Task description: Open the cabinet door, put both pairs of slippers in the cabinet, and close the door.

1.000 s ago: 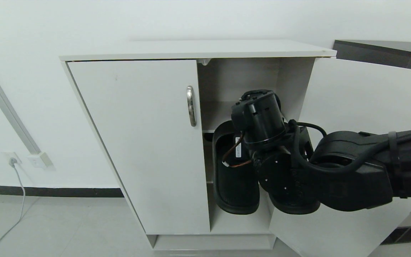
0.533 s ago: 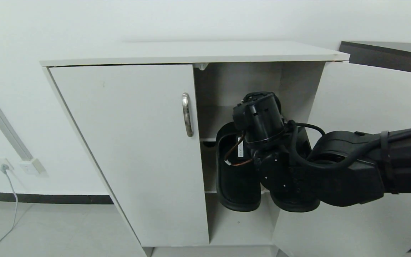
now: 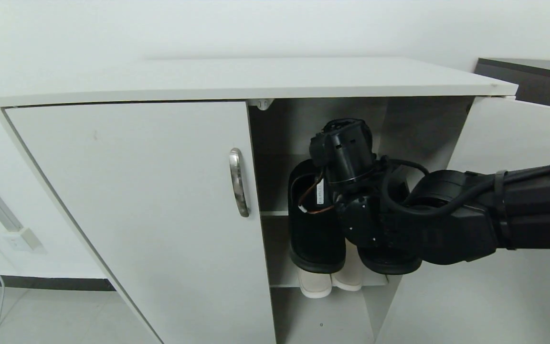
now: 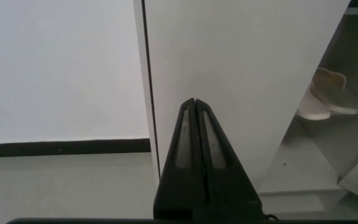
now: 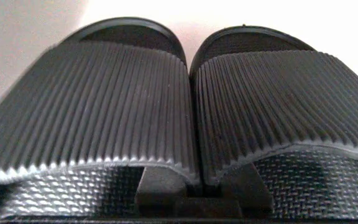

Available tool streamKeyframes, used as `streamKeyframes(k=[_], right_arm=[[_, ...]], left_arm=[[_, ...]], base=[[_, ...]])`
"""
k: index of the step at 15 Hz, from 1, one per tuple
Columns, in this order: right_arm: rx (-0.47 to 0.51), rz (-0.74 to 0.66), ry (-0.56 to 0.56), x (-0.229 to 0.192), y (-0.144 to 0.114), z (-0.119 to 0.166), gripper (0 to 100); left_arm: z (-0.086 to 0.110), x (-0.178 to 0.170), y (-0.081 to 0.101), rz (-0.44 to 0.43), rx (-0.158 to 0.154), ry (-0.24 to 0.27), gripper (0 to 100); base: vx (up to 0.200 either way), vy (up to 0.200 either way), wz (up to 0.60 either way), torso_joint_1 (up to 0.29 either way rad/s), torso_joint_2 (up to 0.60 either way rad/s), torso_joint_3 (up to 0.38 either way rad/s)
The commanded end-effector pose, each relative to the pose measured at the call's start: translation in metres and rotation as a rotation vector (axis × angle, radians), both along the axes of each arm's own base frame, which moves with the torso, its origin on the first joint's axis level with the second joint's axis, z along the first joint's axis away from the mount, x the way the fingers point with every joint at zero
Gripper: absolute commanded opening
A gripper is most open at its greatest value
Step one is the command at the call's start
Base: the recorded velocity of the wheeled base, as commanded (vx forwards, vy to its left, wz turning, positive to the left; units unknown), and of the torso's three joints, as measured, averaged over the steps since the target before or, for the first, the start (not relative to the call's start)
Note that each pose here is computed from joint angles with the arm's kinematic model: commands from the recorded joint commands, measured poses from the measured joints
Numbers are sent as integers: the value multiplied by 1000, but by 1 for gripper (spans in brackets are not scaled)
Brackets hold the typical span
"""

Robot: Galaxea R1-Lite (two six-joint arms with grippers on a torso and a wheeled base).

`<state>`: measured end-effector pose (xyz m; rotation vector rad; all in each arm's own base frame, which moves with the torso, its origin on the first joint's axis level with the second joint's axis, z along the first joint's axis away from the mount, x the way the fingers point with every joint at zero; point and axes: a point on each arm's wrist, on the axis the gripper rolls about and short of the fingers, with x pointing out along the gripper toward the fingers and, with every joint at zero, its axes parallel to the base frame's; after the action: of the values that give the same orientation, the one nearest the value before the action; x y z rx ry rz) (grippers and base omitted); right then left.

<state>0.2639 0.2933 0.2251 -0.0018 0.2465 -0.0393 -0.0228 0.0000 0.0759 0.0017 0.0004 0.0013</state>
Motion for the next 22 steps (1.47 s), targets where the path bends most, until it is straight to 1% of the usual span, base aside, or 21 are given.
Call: streamKeyframes(k=[1, 4, 7, 8, 9, 11, 15, 18, 22], right_arm=[[-2, -11, -1, 11, 3, -4, 0], [-18, -26, -9, 28, 7, -6, 0], [-8, -20, -6, 48, 9, -9, 0], [-1, -40, -12, 59, 7, -8, 0], [-1, -40, -12, 59, 7, -8, 0], [2, -40, -5, 72, 5, -2, 0], [-2, -60, -10, 87, 3, 2, 0], [-19, -38, 4, 93, 0, -1, 0], [-28, -47, 12, 98, -2, -6, 0]], left_arm=[[0, 0, 0, 0, 0, 0, 0], [0, 0, 0, 0, -2, 0, 0], [0, 0, 0, 0, -2, 0, 0], [0, 0, 0, 2, -2, 0, 0], [0, 0, 0, 2, -2, 0, 0], [0, 0, 0, 2, -3, 0, 0], [0, 0, 0, 2, -3, 0, 0], [0, 0, 0, 2, -3, 0, 0], [0, 0, 0, 2, -3, 0, 0]], base=[[0, 0, 0, 0, 0, 0], [0, 0, 0, 0, 0, 0], [0, 0, 0, 0, 0, 0], [0, 0, 0, 0, 0, 0], [0, 0, 0, 0, 0, 0], [0, 0, 0, 0, 0, 0], [0, 0, 0, 0, 0, 0], [0, 0, 0, 0, 0, 0], [0, 0, 0, 0, 0, 0]])
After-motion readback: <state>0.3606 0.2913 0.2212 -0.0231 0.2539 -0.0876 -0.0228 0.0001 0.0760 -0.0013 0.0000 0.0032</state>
